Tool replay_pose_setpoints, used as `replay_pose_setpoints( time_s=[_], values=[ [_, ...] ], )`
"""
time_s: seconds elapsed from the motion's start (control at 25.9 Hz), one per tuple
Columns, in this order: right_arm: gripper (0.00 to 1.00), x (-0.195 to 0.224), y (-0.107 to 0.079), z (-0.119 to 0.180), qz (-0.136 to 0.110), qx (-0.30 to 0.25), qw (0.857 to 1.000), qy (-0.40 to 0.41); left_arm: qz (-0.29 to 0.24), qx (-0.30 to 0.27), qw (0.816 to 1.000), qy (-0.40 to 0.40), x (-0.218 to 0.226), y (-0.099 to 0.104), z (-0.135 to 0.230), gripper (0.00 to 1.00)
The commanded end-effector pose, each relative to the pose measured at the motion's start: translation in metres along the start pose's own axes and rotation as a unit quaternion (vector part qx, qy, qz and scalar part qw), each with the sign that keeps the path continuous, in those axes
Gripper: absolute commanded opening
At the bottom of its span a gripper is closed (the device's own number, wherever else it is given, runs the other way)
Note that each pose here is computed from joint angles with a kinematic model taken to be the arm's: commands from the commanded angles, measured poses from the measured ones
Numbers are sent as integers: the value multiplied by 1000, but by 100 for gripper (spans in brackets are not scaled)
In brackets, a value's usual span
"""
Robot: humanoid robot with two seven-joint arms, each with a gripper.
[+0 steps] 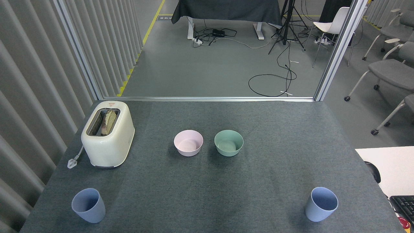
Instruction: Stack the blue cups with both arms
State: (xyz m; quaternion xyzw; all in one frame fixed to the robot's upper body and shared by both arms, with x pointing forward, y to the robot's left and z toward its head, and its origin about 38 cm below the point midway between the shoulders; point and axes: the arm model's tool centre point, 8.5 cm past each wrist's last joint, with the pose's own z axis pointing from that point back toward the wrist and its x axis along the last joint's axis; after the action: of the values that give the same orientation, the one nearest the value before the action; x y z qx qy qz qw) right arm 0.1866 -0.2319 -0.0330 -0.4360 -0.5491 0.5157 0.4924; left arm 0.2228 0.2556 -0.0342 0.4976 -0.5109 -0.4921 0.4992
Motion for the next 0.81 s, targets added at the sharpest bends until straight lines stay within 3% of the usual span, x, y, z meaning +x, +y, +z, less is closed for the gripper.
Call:
replay_pose_setpoints(
  time_s=[0.0,0.35,0.54,0.77],
  values=[
    [100,1,0,0,-1,-2,1000,-1,0,0,1000,-1,0,0,0,100],
    [100,1,2,0,-1,0,1000,-1,3,6,1000,19,-5,2,-7,100],
    [100,1,2,0,-2,1,1000,-1,-32,11,994,103,-29,2,-22,100],
    [100,2,3,1,-3,1,1000,-1,4,10,988,155,-47,1,-29,100]
  ],
)
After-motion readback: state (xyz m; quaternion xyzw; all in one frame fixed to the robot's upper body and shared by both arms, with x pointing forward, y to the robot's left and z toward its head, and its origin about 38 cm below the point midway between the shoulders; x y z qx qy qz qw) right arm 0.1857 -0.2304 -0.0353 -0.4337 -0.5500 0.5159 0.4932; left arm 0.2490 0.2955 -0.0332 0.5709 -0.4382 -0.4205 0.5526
